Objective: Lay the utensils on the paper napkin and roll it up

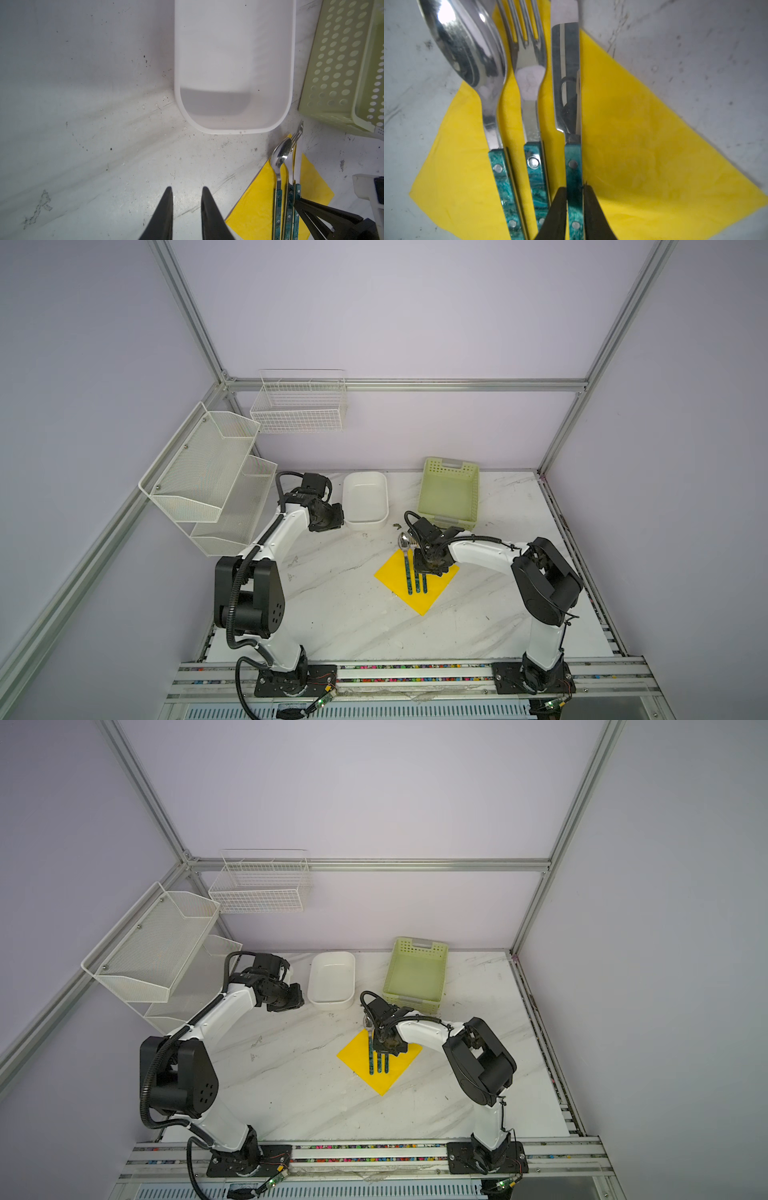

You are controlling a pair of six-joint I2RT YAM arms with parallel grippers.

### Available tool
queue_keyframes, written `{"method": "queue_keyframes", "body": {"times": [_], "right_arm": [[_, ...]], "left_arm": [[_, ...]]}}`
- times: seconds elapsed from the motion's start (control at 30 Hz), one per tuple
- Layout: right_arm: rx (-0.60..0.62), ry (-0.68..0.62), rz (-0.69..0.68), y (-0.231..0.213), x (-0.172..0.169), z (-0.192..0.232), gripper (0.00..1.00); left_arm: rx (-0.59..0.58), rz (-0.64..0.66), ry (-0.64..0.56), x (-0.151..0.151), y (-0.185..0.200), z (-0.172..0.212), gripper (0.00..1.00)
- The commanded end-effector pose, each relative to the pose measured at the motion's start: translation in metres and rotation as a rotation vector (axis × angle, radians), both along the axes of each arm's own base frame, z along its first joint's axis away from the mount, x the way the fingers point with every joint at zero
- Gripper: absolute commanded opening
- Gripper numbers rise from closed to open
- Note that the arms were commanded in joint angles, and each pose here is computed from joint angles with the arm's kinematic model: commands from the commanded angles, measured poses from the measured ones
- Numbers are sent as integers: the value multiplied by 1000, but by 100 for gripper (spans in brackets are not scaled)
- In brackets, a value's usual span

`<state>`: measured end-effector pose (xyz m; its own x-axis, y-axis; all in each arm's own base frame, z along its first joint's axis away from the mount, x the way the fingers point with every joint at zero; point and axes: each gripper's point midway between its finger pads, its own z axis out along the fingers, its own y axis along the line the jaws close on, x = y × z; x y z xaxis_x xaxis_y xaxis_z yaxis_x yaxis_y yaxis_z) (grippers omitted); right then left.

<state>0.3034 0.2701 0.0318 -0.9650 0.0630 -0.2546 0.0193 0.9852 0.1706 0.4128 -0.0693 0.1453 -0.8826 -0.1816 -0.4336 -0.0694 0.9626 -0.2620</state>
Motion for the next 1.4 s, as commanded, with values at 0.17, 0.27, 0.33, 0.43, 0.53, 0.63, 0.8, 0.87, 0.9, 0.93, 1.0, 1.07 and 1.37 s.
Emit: {"method": "queue_keyframes", "body": {"times": [0.17,0.27,0.33,0.43,0.53,0.63,0.8,0.87,0.9,0.93,1.0,1.07,1.37], "right_arm": [[-16,5,2,1,0,-1,17],[-13,2,1,2,1,1,15],[-11,-1,2,3,2,2,14],[-10,-2,6,3,2,3,14],[-13,0,9,3,2,3,13],[-22,6,8,2,2,1,12],[-29,10,9,2,2,0,16],[-27,9,10,2,2,-1,18],[-26,9,11,3,2,-1,19],[-24,9,12,3,3,-1,19],[-29,10,12,3,3,-3,21],[-28,10,13,3,3,-3,22],[-38,15,14,2,3,-6,22]], "left_arm": [[11,-2,-25,-7,4,8,24],[12,0,-25,-8,5,8,24],[11,-1,-24,-8,5,8,24],[13,0,-21,-8,5,7,24],[15,2,-22,-8,5,7,24],[19,2,-19,-8,6,6,24],[17,3,-18,-8,6,6,24],[17,2,-17,-8,6,6,24],[16,1,-15,-8,5,5,24],[16,3,-16,-8,6,5,24],[14,1,-14,-8,5,5,24],[13,0,-13,-8,5,4,24],[14,1,-9,-8,5,3,24]]}}
